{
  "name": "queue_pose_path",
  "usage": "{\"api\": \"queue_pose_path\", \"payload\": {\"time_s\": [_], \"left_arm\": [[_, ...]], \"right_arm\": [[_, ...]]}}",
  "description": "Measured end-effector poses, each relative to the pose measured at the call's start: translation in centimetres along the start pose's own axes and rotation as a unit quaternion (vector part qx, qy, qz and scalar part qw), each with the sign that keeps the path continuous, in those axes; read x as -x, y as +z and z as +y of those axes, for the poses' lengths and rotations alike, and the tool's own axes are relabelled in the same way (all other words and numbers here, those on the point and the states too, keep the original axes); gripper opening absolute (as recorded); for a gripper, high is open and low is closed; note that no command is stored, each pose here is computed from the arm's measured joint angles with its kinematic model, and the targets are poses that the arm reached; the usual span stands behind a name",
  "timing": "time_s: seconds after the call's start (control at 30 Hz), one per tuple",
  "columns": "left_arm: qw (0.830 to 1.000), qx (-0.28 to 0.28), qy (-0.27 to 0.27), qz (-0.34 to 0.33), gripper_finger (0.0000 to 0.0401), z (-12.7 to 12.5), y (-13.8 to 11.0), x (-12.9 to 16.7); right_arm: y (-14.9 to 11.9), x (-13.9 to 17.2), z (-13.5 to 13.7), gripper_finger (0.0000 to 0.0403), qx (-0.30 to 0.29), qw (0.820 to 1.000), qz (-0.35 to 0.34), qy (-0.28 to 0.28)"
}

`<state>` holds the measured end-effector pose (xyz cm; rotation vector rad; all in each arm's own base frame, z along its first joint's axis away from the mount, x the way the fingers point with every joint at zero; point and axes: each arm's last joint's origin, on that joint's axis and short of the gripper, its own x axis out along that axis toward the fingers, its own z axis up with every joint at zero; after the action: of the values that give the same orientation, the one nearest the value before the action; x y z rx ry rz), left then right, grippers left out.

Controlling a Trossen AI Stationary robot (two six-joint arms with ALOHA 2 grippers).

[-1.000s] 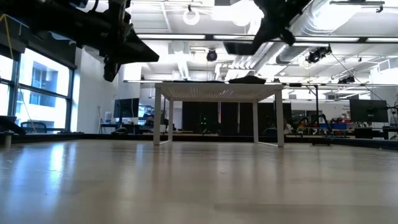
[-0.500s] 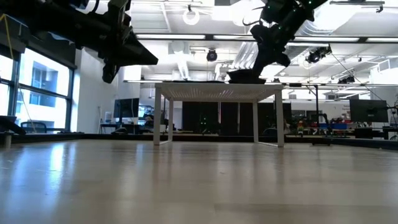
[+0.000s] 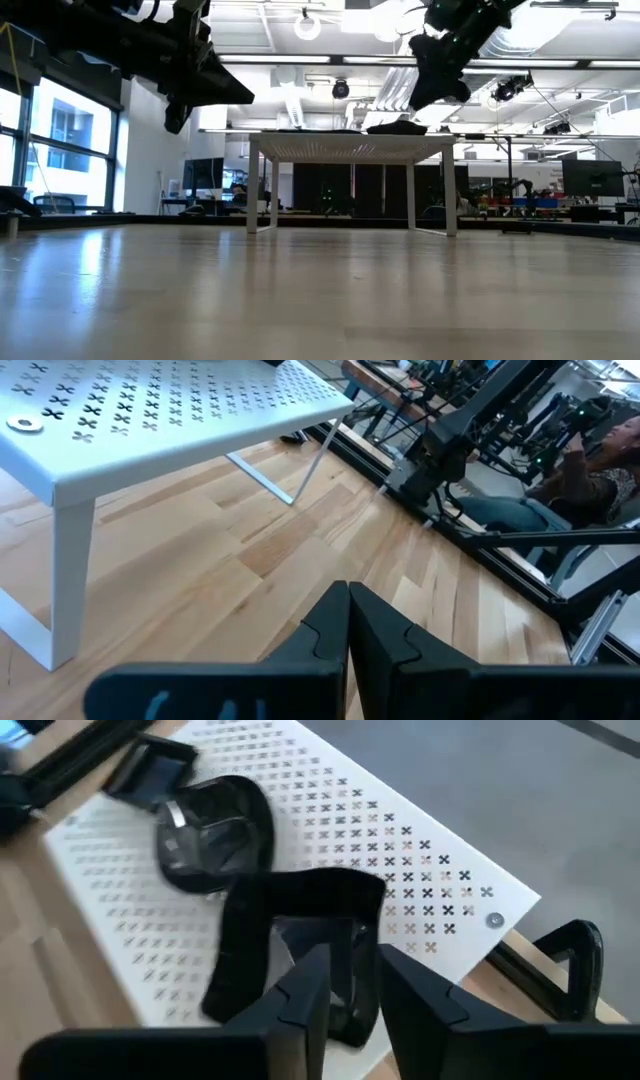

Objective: Pick & Place Mini shaped plates
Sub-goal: Stack the black leaf-shaped plate on top of the black leaf-shaped plates on the shelf

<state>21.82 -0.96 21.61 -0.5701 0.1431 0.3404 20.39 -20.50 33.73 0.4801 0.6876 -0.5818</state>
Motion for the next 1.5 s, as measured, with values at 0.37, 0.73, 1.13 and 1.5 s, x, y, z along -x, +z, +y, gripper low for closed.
{"api": "queue_pose_path", "payload": {"time_s": [0.37,0.73,1.13,1.5], "left_arm": [[0.999,-0.033,0.002,0.003,0.0001,0.0,-0.1,0.0],[0.997,-0.071,0.005,0.005,0.0001,0.1,-0.1,0.0],[0.992,-0.105,-0.059,0.047,0.0001,-0.2,-0.4,0.0],[0.987,-0.134,-0.069,0.051,0.0001,-0.3,-0.5,0.0]], "right_arm": [[-1.8,4.1,6.8,0.0008,0.114,0.987,-0.016,0.112],[-7.0,2.1,16.9,0.0002,0.122,0.957,-0.087,0.248],[-20.1,2.7,22.6,0.0002,0.02,0.966,0.082,0.244],[-29.7,3.9,26.4,0.0082,-0.038,0.937,0.273,0.216]]}}
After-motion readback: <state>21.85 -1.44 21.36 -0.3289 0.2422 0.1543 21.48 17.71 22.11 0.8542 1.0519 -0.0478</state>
